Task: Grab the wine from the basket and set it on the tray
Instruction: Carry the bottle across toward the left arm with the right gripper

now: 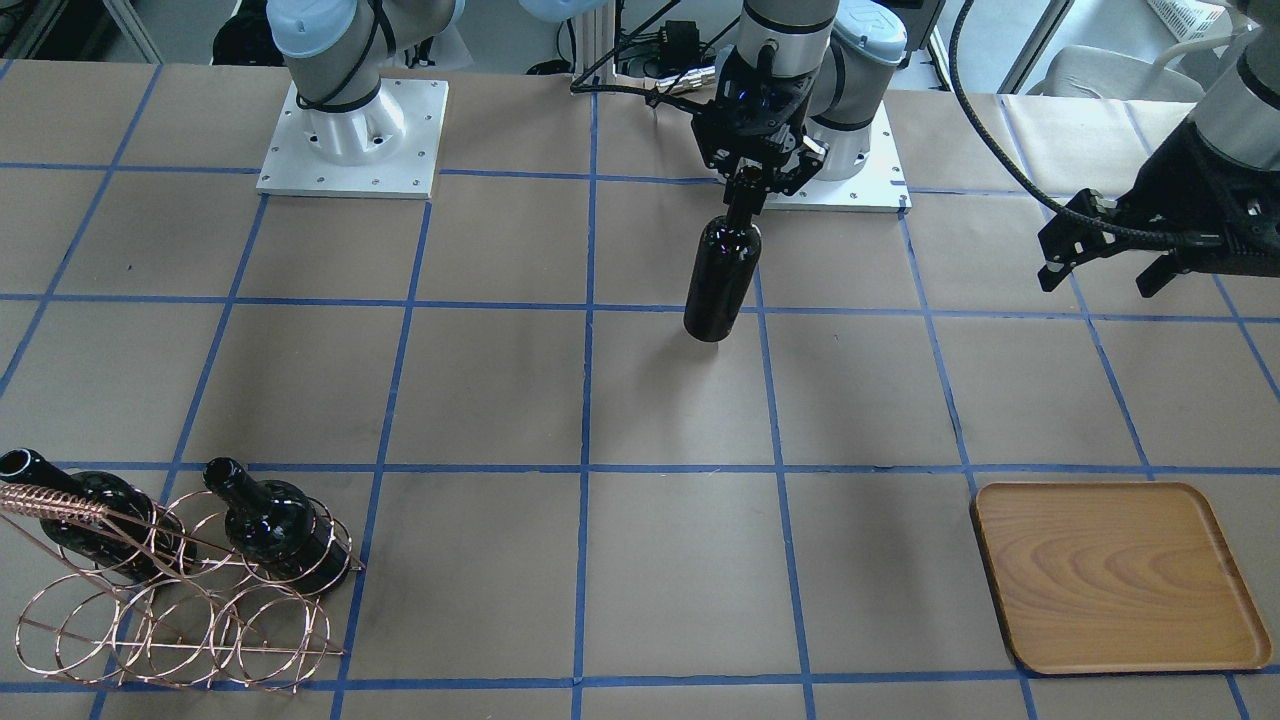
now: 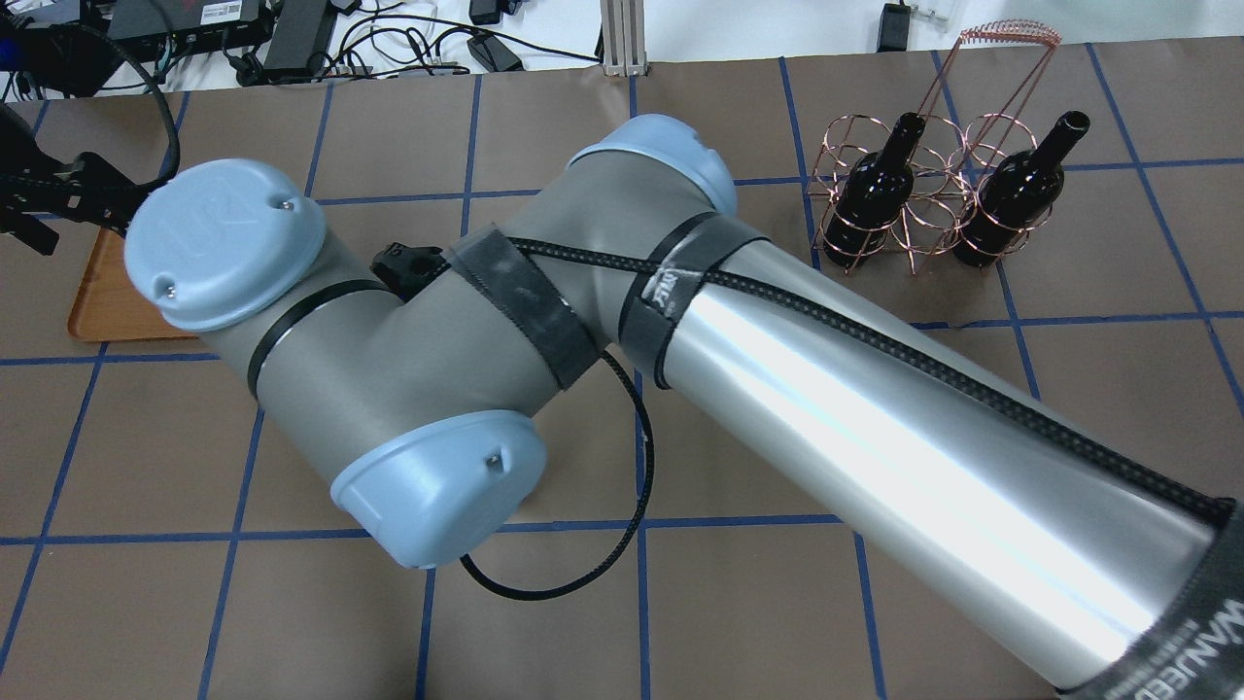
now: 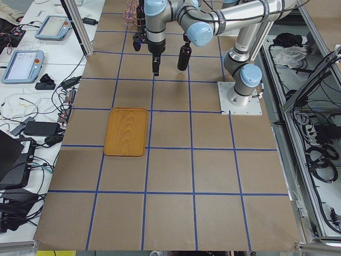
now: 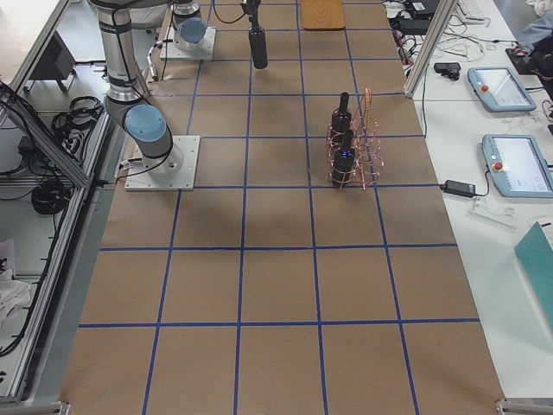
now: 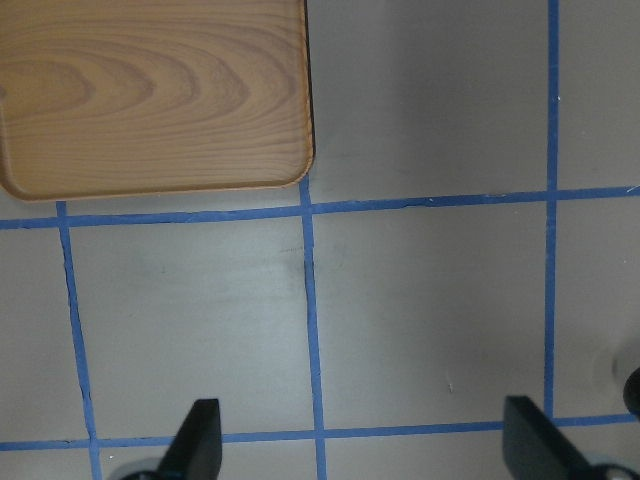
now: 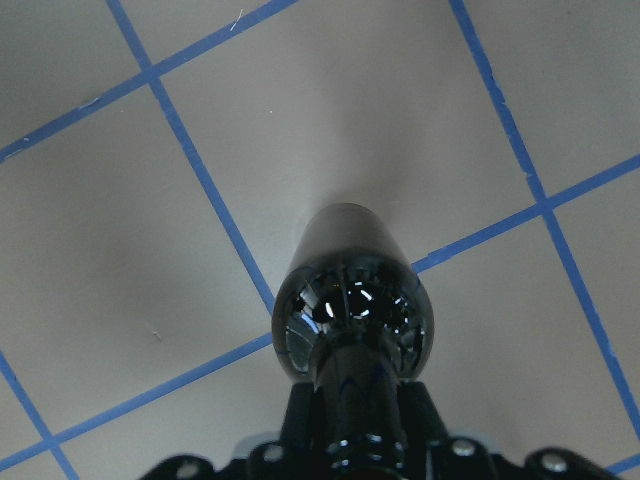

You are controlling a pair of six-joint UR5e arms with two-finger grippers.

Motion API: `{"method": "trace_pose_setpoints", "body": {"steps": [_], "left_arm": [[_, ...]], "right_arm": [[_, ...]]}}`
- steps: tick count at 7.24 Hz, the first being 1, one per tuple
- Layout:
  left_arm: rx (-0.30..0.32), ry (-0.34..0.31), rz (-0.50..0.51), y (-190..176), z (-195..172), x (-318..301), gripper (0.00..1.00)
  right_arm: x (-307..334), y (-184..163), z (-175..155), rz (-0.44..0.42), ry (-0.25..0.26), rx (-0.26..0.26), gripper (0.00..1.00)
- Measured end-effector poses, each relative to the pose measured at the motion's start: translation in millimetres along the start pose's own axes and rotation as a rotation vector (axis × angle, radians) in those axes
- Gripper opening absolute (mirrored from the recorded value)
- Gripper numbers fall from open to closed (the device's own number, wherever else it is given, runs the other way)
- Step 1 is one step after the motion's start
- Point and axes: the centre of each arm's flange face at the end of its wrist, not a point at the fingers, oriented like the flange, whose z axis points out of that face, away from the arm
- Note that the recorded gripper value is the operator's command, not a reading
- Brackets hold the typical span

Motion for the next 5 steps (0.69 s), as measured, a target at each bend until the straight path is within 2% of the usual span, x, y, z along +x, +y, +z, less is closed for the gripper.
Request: {"method": "trace_pose_setpoints", "body": {"steps": [3, 5], "left_arm": [[0.0, -0.004, -0.002, 0, 0, -3, 1.0], [0.001, -0.001, -0.001, 0, 0, -3, 1.0]], "right_arm": [[-13, 11, 6, 0.003, -0.007, -0.018, 0.0], [-19, 12, 18, 0.001, 0.005, -0.024, 0.0]]}}
